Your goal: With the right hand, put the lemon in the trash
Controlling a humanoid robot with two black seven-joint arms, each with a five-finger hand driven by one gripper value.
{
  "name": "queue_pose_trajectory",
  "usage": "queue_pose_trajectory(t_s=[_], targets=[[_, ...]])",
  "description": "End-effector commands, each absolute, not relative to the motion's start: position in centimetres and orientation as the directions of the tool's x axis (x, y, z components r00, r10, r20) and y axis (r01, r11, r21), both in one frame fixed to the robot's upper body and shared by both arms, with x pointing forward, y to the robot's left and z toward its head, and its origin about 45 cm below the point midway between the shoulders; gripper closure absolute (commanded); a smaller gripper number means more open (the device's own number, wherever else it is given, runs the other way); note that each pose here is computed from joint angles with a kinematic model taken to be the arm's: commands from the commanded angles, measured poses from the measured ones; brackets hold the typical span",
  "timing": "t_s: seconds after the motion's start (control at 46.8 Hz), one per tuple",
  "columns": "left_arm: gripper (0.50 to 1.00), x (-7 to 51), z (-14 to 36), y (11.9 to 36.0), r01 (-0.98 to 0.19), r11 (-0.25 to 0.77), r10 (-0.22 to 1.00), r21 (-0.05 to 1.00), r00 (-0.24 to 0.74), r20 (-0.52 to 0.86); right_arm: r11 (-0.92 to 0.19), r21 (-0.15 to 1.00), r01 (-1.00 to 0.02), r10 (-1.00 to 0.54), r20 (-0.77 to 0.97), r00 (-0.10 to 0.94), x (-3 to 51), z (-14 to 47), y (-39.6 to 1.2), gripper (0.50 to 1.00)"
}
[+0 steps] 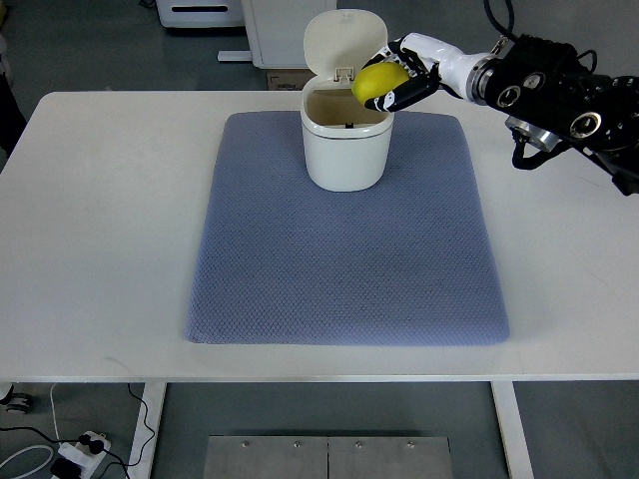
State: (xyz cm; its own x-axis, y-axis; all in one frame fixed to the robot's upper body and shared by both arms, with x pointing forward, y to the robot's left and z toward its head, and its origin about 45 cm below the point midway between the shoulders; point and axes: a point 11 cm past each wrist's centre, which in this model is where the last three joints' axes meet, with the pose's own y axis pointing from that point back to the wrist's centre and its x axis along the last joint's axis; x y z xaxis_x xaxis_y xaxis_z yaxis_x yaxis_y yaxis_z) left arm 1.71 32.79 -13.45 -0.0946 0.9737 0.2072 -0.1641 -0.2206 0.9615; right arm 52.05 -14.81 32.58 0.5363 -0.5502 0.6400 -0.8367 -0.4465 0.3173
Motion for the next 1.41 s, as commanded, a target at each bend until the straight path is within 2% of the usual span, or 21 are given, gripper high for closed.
queue_pose_trajectory(t_s=[0.0, 0.085, 0.342, 0.727, 0.876, 1.026, 1.389], targets=[[0.5, 1.7, -13.5, 32.8, -0.164, -0.221, 0.974, 0.962, -0.095, 0.207, -0.448, 0.314, -0.837, -0.551, 0.64, 0.535, 52.1, 32.7, -14.7, 0.747], [0.5, 1.8, -13.4, 32.8, -0.165, -0.221, 0.974, 0.961, -0.095, 0.207, -0.449, 0.312, -0.837, -0.553, 0.64, 0.534, 52.1, 32.8, -14.7, 0.733], [0.5, 1.7, -13.5, 32.8, -0.164, -0.221, 0.974, 0.962, -0.095, 0.207, -0.458, 0.314, -0.831, -0.553, 0.632, 0.543, 52.0, 32.9, -14.5, 0.647], [0.5, 1.7, -13.5, 32.8, -0.164, -0.221, 0.974, 0.962, -0.095, 0.207, -0.453, 0.307, -0.837, -0.564, 0.628, 0.536, 52.1, 33.2, -15.0, 0.624], [0.5, 1.7, -13.5, 32.8, -0.164, -0.221, 0.974, 0.962, -0.095, 0.207, -0.433, 0.284, -0.856, -0.61, 0.607, 0.51, 52.5, 33.9, -16.7, 0.59], [0.5, 1.7, -13.5, 32.8, -0.164, -0.221, 0.974, 0.962, -0.095, 0.207, -0.408, 0.267, -0.873, -0.668, 0.565, 0.485, 52.6, 33.8, -18.8, 0.525], [0.5, 1.7, -13.5, 32.8, -0.164, -0.221, 0.974, 0.962, -0.095, 0.207, -0.354, 0.221, -0.909, -0.827, 0.38, 0.415, 52.0, 32.1, -23.8, 0.515]])
